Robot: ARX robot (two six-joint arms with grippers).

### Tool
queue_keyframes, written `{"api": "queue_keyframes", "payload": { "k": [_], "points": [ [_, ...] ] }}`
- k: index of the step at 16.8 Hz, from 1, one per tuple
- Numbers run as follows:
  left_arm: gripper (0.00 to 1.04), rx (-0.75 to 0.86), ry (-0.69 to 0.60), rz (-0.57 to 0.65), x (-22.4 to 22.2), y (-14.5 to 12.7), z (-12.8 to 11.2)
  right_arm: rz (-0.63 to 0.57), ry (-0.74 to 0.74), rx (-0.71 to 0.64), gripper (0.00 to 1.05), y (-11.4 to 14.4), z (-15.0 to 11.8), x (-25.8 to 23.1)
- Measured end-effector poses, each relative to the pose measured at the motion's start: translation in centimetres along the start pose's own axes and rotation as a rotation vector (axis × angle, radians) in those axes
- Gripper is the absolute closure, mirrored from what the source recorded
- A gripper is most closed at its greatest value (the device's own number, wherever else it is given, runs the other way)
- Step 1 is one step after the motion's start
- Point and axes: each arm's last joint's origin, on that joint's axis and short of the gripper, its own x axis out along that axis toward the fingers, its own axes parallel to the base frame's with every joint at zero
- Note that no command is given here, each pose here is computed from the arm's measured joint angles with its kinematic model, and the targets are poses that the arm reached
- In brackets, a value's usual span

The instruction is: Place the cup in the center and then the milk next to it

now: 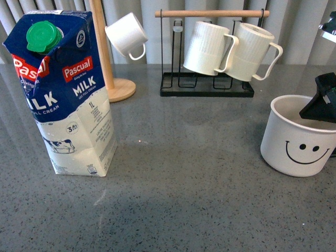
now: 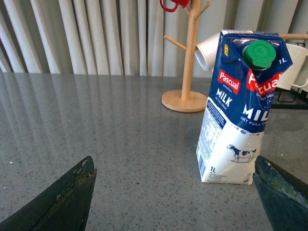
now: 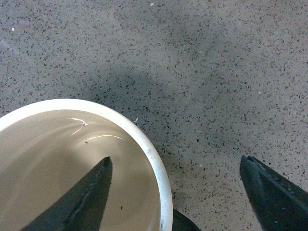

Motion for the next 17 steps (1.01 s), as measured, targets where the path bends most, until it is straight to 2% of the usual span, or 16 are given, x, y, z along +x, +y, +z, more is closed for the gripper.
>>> {"api": "queue_keyframes", "payload": {
  "k": [2,4,6,12,17],
  "points": [
    [0.07,0.000,0.000,0.000,0.0,0.0,0.0,0.017,0.008,-0.012,0.51,0.0,-0.1,-0.1],
    [0.07,0.000,0.000,0.000,0.0,0.0,0.0,0.019,0.009,-0.011,0.83,-0.1,-0.1,-0.4],
    [0.07,0.000,0.000,0.000,0.0,0.0,0.0,0.034,0.005,-0.009,1.01,0.0,0.1,-0.8],
    [0.07,0.000,0.000,0.000,0.0,0.0,0.0,0.054,-0.048,-0.007,1.02,0.4,2.0,-3.1],
    [0.07,0.000,0.000,0.000,0.0,0.0,0.0,0.153,-0.136,-0.089,1.02,5.0,4.9,-5.0]
  ]
}}
